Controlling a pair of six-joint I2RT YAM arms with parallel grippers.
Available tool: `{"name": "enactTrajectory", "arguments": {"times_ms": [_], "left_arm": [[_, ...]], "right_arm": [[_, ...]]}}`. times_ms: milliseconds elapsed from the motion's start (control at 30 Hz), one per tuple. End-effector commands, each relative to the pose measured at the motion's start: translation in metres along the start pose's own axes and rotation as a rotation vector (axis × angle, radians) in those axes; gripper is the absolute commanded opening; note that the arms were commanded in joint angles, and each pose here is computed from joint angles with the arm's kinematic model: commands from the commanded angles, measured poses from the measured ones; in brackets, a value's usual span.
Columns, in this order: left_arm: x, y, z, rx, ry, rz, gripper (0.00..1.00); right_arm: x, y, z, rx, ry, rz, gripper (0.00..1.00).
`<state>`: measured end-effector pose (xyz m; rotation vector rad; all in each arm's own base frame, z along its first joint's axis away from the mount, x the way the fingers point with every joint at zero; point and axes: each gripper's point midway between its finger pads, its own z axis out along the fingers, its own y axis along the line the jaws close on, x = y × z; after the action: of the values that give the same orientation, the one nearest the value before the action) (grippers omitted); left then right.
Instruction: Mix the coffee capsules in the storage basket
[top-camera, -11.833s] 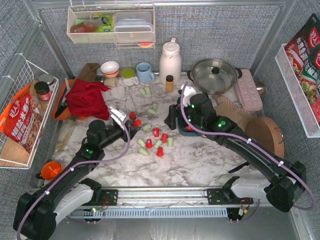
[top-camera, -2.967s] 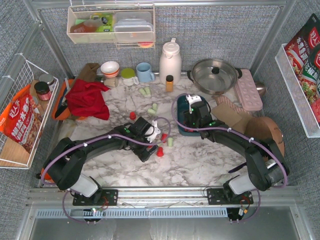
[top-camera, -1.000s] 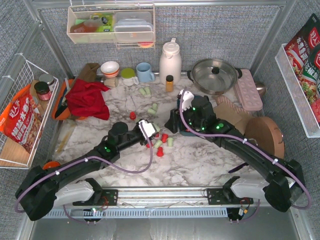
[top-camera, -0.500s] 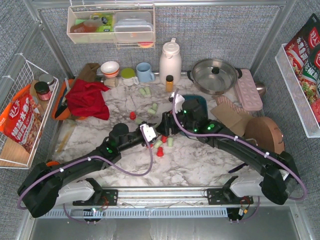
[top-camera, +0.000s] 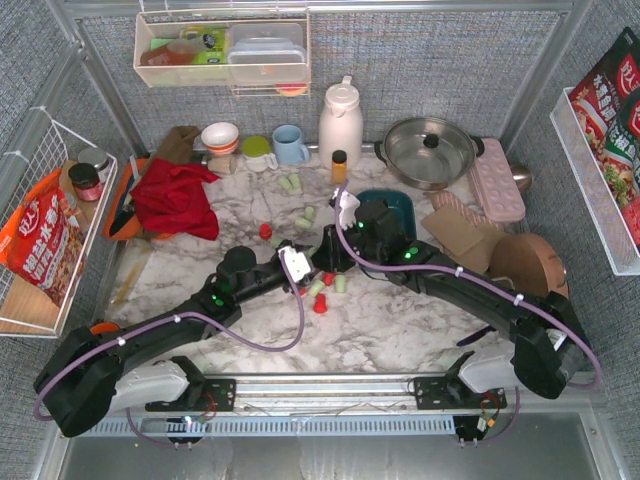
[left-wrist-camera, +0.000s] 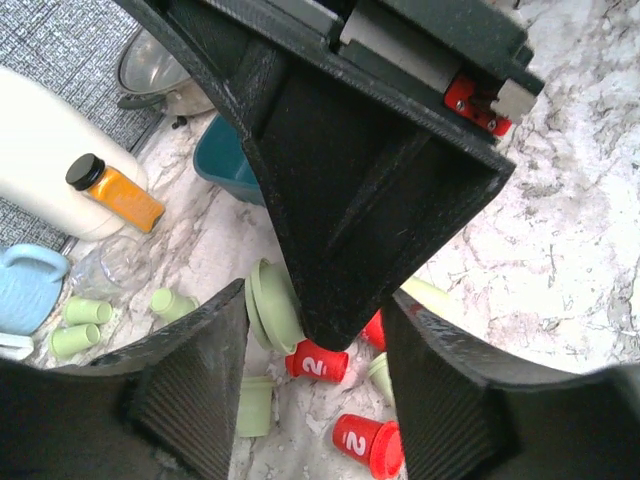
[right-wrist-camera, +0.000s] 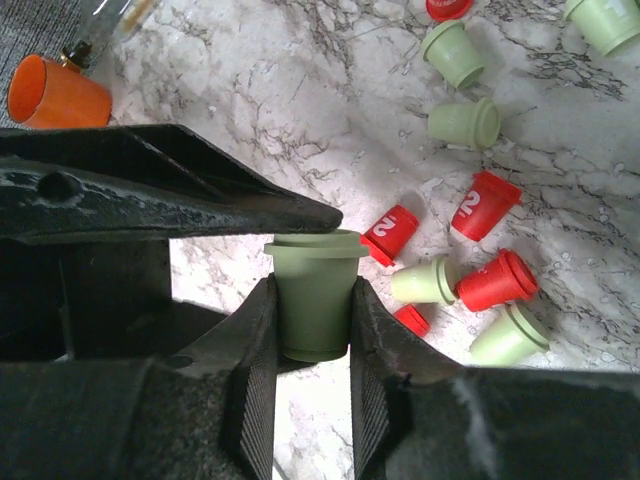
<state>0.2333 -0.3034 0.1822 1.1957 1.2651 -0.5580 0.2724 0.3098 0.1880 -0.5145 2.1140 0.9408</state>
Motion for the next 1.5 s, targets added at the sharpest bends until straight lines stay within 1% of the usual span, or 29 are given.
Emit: {"name": "enactTrajectory", "arguments": {"times_ms": [0,33,67,100,233,367,467,533,600,767,833,867,933,1000,1067,1233,1300,1400,1467], "left_arm": [[-0.019,0.007,0.002,-0.021,-0.059,0.005,0.72],[-0.018,0.009,0.002,-0.030,-0.055,0.000,0.80],[-0.018,0.010,0.002,-0.037,-0.052,-0.008,0.93],[-0.018,0.012,0.002,-0.047,-0.048,-0.016,0.98],[-0.012,0.014,0.004,-0.054,-0.011,-0.032,0.99],[0.005,0.004,0.008,0.014,0.071,-0.019,0.99],[0.031,-0.006,0.014,0.073,0.184,-0.046,0.99],[0.054,-0.015,0.017,0.126,0.298,-0.077,0.99],[0.070,-0.021,0.017,0.179,0.395,-0.087,0.99],[0.111,-0.034,0.004,0.286,0.583,-0.074,0.99],[0.123,-0.037,-0.002,0.312,0.634,-0.076,0.99],[0.129,-0.039,-0.006,0.328,0.659,-0.080,0.99],[0.137,-0.042,-0.014,0.367,0.693,-0.096,0.99],[0.142,-0.044,-0.020,0.398,0.708,-0.105,0.99],[0.149,-0.044,-0.025,0.414,0.724,-0.106,1.00],[0.165,-0.047,-0.028,0.416,0.730,-0.098,0.98],[0.170,-0.045,-0.027,0.398,0.732,-0.094,0.95],[0.175,-0.037,-0.022,0.338,0.754,-0.113,0.85],[0.178,-0.033,-0.020,0.315,0.770,-0.120,0.83]], "right_arm": [[-0.009,-0.006,-0.001,0.041,-0.049,0.010,0.21],[-0.010,-0.009,-0.002,0.060,-0.058,0.009,0.18],[-0.011,-0.014,-0.004,0.084,-0.068,0.006,0.15],[-0.010,-0.020,-0.007,0.116,-0.072,0.005,0.13],[-0.019,-0.058,-0.025,0.289,-0.113,-0.026,0.08],[-0.025,-0.119,-0.055,0.571,-0.150,-0.067,0.08],[-0.021,-0.161,-0.071,0.722,-0.138,-0.076,0.09],[-0.015,-0.182,-0.073,0.763,-0.115,-0.056,0.12],[-0.011,-0.198,-0.073,0.776,-0.096,-0.039,0.17],[0.003,-0.226,-0.063,0.766,-0.030,0.000,0.39],[0.010,-0.231,-0.059,0.753,0.001,0.022,0.48],[0.013,-0.233,-0.058,0.748,0.013,0.030,0.54],[0.018,-0.236,-0.056,0.741,0.033,0.037,0.61],[0.021,-0.237,-0.056,0.742,0.045,0.037,0.65],[0.021,-0.237,-0.058,0.742,0.043,0.033,0.67],[0.018,-0.232,-0.064,0.730,0.015,0.025,0.67],[0.018,-0.232,-0.064,0.727,0.011,0.024,0.67],[0.018,-0.231,-0.065,0.721,0.006,0.027,0.67],[0.017,-0.230,-0.064,0.713,0.005,0.029,0.67]]}}
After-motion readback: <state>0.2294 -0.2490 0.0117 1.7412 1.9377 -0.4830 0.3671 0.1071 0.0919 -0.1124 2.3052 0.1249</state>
